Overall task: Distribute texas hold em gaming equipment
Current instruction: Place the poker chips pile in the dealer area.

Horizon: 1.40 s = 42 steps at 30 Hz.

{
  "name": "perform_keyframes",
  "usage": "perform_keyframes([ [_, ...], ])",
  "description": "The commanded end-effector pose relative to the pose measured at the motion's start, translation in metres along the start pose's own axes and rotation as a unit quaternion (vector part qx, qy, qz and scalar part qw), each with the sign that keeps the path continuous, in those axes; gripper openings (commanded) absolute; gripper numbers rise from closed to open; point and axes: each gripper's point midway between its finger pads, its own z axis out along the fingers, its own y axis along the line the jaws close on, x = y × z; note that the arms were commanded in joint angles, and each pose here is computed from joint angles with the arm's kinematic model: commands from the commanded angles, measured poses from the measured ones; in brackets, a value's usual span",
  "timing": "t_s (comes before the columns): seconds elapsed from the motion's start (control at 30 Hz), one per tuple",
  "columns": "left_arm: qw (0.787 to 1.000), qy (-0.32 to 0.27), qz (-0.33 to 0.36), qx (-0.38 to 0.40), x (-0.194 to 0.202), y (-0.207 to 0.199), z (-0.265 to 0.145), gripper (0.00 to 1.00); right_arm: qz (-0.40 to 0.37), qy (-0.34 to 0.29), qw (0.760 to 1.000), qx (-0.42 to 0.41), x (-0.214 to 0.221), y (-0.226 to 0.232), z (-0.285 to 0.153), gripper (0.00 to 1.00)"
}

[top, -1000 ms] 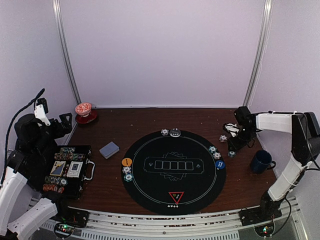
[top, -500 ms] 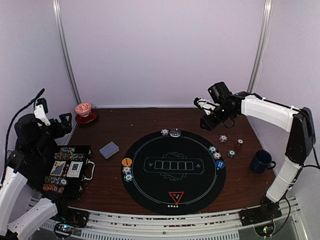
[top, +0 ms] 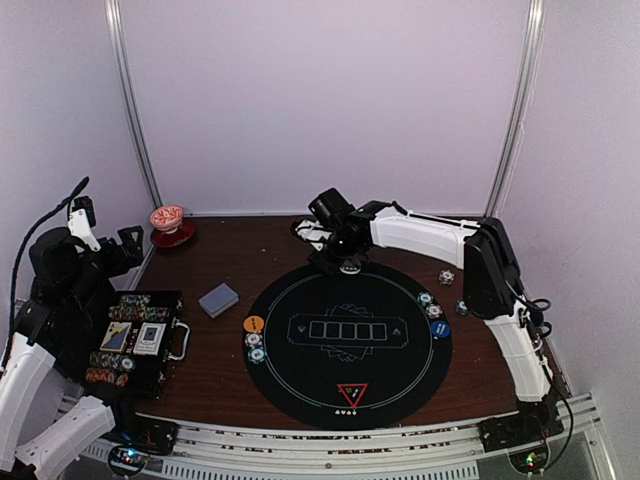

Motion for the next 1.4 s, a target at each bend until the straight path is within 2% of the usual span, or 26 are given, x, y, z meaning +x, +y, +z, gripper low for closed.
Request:
perform_keyframes([
  [0.0,1.000,-0.019,-0.006,0.000,-0.008,0.000,0.003,0.98,-0.005,-0.049,0.999,0.022,-0.041,0.006,-0.004,0.30],
  [0.17,1.000,-0.018,-0.007,0.002,-0.008,-0.001,0.003,0.98,0.009,-0.069,0.996,0.051,-0.048,0.000,0.010,0.28],
  [0.63,1.000,-0.015,-0.007,0.002,-0.006,-0.001,0.005,0.98,0.001,-0.068,0.993,0.096,-0.046,-0.015,0.044,0.29],
  [1.37,1.000,-0.016,-0.008,0.003,-0.007,-0.001,0.004,0.98,0.005,-0.024,0.994,0.108,-0.011,-0.026,0.079,0.29],
])
